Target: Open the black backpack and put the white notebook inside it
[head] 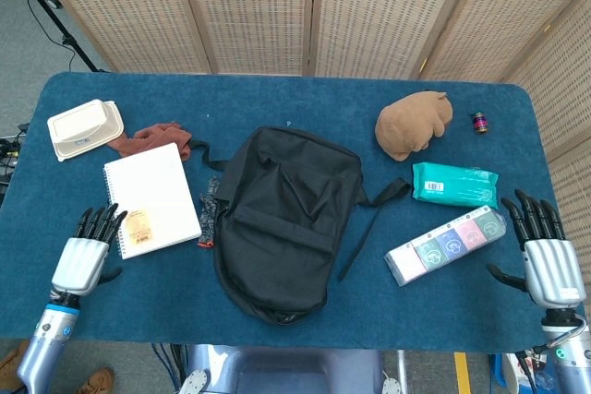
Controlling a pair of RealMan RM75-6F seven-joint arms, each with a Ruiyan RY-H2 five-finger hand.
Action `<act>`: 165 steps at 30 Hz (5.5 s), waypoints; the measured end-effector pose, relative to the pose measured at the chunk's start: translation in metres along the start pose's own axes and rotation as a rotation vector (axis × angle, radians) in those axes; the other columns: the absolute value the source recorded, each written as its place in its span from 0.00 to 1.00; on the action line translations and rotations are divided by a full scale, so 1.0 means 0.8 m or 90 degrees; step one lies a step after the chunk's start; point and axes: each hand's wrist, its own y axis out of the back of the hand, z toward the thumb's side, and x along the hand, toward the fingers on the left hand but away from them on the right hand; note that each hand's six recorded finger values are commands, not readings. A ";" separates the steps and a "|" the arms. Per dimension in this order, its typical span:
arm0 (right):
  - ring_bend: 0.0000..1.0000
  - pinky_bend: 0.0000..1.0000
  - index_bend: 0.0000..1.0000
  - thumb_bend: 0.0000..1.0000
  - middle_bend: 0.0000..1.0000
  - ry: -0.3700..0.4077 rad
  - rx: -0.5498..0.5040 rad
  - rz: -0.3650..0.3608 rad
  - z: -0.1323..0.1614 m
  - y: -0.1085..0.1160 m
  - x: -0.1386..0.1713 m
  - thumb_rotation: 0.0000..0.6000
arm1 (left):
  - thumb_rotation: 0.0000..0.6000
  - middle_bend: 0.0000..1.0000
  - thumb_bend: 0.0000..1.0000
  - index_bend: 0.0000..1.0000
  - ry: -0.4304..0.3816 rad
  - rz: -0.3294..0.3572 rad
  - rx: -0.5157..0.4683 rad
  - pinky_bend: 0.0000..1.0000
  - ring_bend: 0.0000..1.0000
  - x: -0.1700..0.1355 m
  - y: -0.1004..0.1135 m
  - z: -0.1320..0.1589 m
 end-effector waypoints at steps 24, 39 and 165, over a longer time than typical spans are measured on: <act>0.00 0.00 0.04 0.00 0.00 -0.009 -0.006 0.003 -0.005 0.000 -0.002 1.00 | 1.00 0.03 0.17 0.09 -0.012 0.007 0.026 0.08 0.04 0.058 -0.018 0.025; 0.00 0.00 0.05 0.00 0.00 0.001 0.002 0.029 0.003 -0.012 0.000 1.00 | 1.00 0.41 0.35 0.55 -0.023 0.062 0.028 0.49 0.38 0.060 -0.002 0.014; 0.46 0.56 0.62 0.70 0.54 0.178 -0.282 0.332 0.332 -0.130 -0.143 1.00 | 1.00 0.65 0.45 0.83 -0.356 0.411 -0.229 0.62 0.58 -0.005 0.190 0.066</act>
